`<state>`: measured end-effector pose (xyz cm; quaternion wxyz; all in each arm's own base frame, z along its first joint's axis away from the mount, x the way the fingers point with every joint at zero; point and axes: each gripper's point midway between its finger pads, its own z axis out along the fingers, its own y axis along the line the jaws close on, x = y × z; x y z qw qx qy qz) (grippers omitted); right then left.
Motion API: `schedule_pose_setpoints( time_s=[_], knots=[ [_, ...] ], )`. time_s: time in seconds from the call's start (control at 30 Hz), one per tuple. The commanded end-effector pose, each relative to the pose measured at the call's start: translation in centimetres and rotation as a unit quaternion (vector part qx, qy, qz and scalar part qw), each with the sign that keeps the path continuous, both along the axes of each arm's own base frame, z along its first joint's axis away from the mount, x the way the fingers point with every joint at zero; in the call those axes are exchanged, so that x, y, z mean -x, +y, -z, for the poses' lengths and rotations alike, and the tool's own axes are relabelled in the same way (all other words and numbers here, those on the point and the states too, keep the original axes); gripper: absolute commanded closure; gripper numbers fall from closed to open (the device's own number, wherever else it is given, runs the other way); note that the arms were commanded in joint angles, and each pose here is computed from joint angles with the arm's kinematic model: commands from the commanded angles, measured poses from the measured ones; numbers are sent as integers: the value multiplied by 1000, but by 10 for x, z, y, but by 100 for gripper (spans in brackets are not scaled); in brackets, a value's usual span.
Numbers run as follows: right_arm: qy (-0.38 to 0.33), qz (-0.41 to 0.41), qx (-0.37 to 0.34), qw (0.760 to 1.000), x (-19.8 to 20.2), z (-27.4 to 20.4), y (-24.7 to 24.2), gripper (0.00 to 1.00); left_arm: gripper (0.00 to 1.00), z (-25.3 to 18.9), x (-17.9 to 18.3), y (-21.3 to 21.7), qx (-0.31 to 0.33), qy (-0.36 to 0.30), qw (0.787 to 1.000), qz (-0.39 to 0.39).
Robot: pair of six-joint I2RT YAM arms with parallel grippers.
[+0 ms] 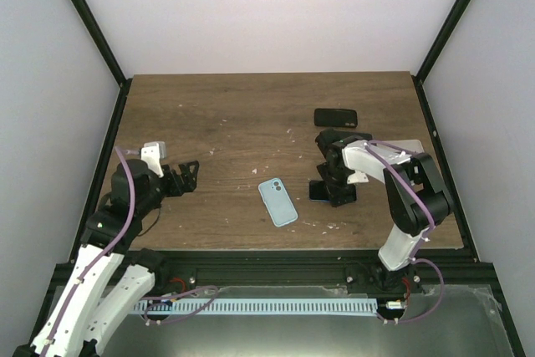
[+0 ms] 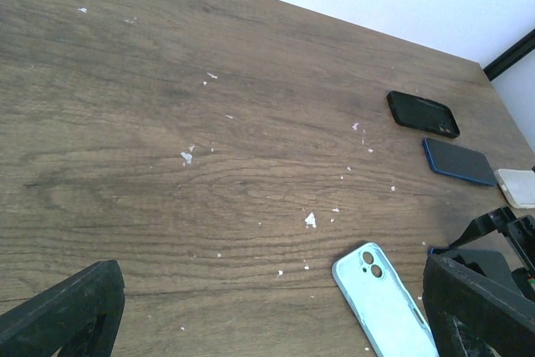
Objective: Put the phone into the phone case
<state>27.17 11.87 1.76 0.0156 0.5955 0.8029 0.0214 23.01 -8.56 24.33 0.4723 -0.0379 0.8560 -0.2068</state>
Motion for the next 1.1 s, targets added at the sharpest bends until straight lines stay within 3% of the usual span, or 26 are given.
schedule_pose_setpoints(
  time_s=[0.0,0.53,0.8,1.07],
  knots=[
    [27,46,54,997,10,4,-24,0,2,-1,-2,-3,-3,-10,1000,9],
    [11,105,26,994,0,5,-25,2,2,-2,-1,-6,2,-11,1000,17],
    [0,54,13,998,-13,9,-17,10,2,-1,-2,-3,-3,-11,1000,10],
    [26,10,25,999,6,20,-24,20,2,0,-2,-3,-3,-10,1000,10]
  ],
)
